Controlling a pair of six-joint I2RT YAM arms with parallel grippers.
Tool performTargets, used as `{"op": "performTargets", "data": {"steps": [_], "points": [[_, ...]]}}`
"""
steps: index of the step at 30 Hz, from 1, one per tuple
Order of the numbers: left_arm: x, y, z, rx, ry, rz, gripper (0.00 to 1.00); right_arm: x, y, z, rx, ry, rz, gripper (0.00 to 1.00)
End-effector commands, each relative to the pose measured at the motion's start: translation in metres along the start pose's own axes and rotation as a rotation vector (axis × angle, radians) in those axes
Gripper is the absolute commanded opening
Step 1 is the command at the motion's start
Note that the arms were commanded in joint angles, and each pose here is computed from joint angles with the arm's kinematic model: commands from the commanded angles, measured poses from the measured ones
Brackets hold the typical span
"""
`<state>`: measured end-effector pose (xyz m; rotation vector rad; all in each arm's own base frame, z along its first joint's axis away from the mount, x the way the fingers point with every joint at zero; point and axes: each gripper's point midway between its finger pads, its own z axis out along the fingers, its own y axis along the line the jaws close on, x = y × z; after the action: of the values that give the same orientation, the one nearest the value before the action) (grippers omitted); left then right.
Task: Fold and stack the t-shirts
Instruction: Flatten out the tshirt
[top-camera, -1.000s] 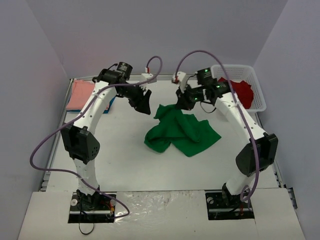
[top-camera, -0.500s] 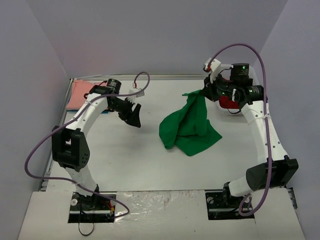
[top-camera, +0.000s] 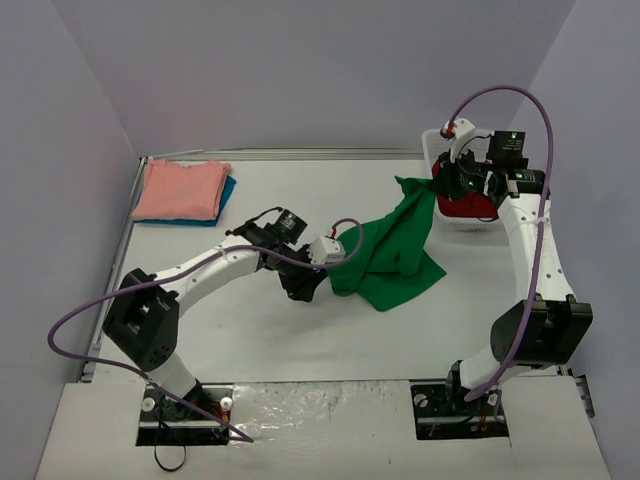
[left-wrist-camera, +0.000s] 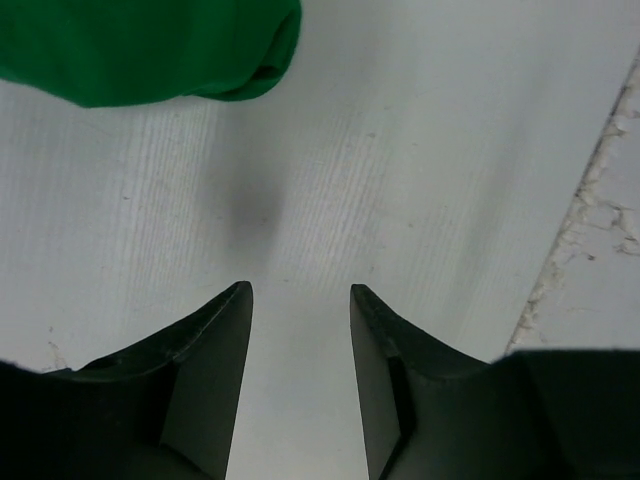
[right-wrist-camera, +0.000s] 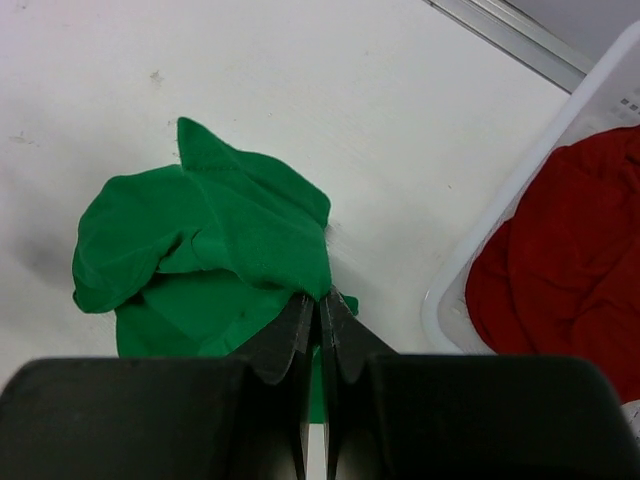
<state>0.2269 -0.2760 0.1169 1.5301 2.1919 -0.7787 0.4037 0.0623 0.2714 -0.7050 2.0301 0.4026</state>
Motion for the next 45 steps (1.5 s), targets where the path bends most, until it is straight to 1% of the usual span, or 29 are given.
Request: {"op": "performTargets", "data": {"steps": [1,4,6,9,17,21,25,31,33,34,36,39,40,42,43,44,45], "points": [[-0.009,0.031,0.001,-0.178,-0.048,0.027,0.42,-0.011,-0.009,0.000,-0.012,-0.047,0.017,0.00],[-0.012,0.043,0.009,-0.255,-0.073,0.033,0.44,-0.007,-0.014,0.000,-0.012,-0.045,0.036,0.00],[-0.010,0.045,0.018,-0.266,-0.066,0.031,0.45,-0.006,-0.017,0.000,-0.009,-0.043,0.045,0.00],[-0.019,0.045,0.030,-0.288,-0.072,0.065,0.45,-0.005,-0.019,0.003,-0.013,-0.040,0.053,0.00],[-0.049,0.031,0.057,-0.272,-0.092,0.143,0.45,0.002,-0.022,0.010,-0.020,-0.023,0.074,0.00],[-0.062,0.026,0.072,-0.260,-0.098,0.156,0.44,0.006,-0.022,0.012,-0.024,-0.013,0.078,0.00],[-0.066,0.021,0.084,-0.235,-0.088,0.167,0.45,0.009,-0.023,0.015,-0.027,-0.006,0.082,0.00],[-0.060,0.022,0.105,-0.203,-0.042,0.164,0.44,0.013,-0.023,0.017,-0.030,0.003,0.085,0.00],[-0.056,0.024,0.112,-0.195,-0.018,0.154,0.34,0.014,-0.023,0.017,-0.027,0.004,0.082,0.00],[-0.054,0.025,0.114,-0.194,-0.009,0.153,0.24,0.014,-0.023,0.017,-0.026,0.005,0.081,0.00],[-0.052,0.030,0.112,-0.226,0.004,0.155,0.03,0.015,-0.023,0.017,-0.025,0.007,0.079,0.00],[-0.052,0.035,0.097,-0.273,-0.001,0.171,0.02,0.016,-0.024,0.016,-0.022,0.010,0.079,0.00],[-0.059,0.036,0.083,-0.298,-0.025,0.181,0.02,0.015,-0.024,0.016,-0.018,0.010,0.078,0.00],[-0.057,0.046,0.062,-0.363,-0.015,0.191,0.02,0.010,-0.023,0.011,-0.010,-0.001,0.071,0.00],[-0.064,0.055,0.037,-0.399,-0.049,0.182,0.02,0.008,-0.023,0.010,-0.008,-0.003,0.067,0.00],[-0.059,0.060,0.022,-0.414,-0.032,0.176,0.02,0.004,-0.023,0.006,0.001,-0.012,0.061,0.00],[-0.066,0.067,0.003,-0.439,-0.050,0.174,0.02,0.002,-0.021,0.003,0.000,-0.013,0.058,0.00]]}}
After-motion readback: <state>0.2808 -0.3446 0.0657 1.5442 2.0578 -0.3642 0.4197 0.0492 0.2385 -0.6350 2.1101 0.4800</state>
